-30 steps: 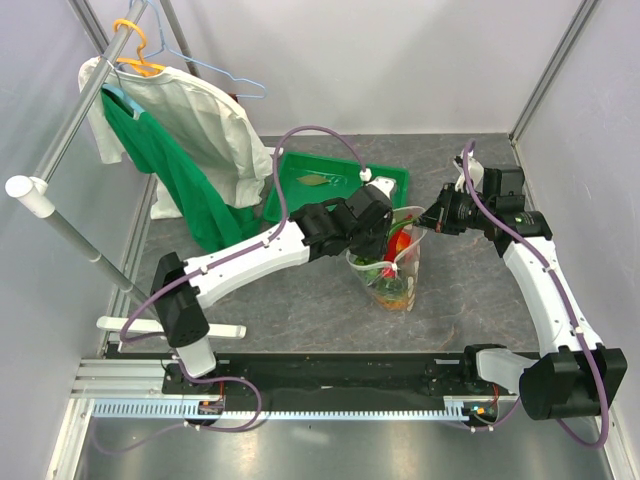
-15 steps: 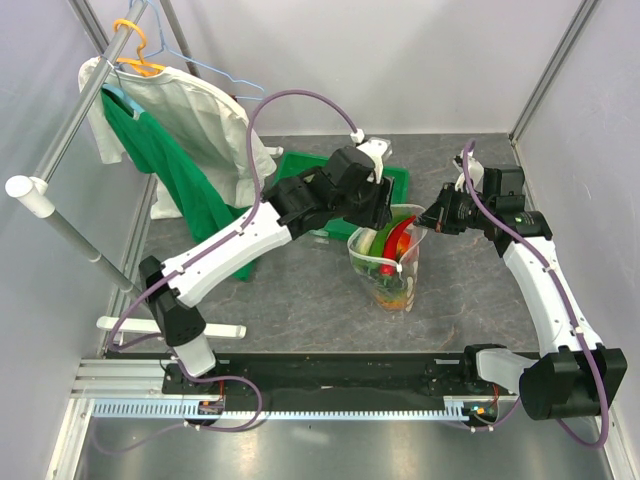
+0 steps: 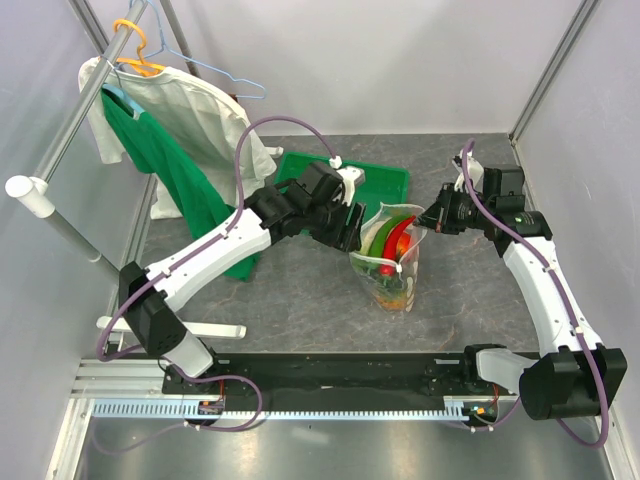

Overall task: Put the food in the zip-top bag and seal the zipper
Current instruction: Place the fake vegetable in the zipper food storage bag, then adjust the zipper food storage bag at the center of the board.

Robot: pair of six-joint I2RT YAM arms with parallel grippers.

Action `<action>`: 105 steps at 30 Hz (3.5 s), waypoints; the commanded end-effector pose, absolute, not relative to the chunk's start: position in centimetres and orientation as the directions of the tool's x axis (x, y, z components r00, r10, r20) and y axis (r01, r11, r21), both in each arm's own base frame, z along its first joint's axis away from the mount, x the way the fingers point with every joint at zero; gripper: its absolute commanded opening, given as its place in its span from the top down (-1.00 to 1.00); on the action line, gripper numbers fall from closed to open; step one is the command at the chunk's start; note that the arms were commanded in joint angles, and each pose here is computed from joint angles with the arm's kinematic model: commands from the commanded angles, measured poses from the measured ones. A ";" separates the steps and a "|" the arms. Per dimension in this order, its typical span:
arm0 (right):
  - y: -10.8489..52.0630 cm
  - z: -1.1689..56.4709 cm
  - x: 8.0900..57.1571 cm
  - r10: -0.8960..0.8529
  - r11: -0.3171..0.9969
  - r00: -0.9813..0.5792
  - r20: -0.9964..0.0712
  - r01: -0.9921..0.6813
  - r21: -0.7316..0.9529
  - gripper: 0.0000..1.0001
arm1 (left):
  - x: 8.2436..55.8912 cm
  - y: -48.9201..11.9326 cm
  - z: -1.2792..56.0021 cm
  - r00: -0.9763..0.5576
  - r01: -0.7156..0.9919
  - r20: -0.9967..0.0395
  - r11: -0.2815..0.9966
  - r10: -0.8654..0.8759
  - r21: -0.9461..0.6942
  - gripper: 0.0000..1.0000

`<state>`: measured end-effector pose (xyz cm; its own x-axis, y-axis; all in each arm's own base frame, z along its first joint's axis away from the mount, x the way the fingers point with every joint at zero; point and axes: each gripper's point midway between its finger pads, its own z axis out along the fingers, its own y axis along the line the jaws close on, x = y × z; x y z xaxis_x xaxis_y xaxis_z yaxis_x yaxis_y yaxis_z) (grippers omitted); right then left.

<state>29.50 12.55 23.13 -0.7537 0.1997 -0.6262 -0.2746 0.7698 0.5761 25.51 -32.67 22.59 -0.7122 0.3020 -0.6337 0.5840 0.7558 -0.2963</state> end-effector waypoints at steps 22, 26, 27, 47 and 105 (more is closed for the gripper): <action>21.1 28.0 25.9 -0.004 0.500 -0.684 -0.730 -0.633 0.591 1.00 | 21.2 -43.5 28.1 -0.814 0.556 -0.552 0.511 0.178 -0.656 0.95; 21.4 26.1 25.9 -0.060 0.508 -0.692 -0.719 -0.641 0.575 1.00 | 21.6 -43.5 26.9 -0.820 0.538 -0.554 0.520 0.141 -0.663 0.84; 21.2 25.6 26.1 -0.074 0.519 -0.682 -0.727 -0.649 0.556 1.00 | 21.7 -42.6 26.7 -0.817 0.532 -0.563 0.534 0.122 -0.657 0.69; 21.4 25.3 28.6 -0.147 0.520 -0.616 -0.774 -0.714 0.469 1.00 | 24.5 -30.5 30.6 0.239 0.963 -0.891 0.019 0.387 0.267 -0.99; 9.1 23.2 24.5 -0.436 0.530 -0.483 -0.759 -0.820 0.218 -0.41 | 34.2 -33.5 23.3 -0.330 0.938 -0.873 0.227 0.360 -0.261 0.96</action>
<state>24.18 8.06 23.45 -0.5077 -0.4778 -0.7169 -0.7939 0.5826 0.1740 33.77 -33.14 22.05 -0.3424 0.3767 -0.8607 0.9338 0.2377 -0.2674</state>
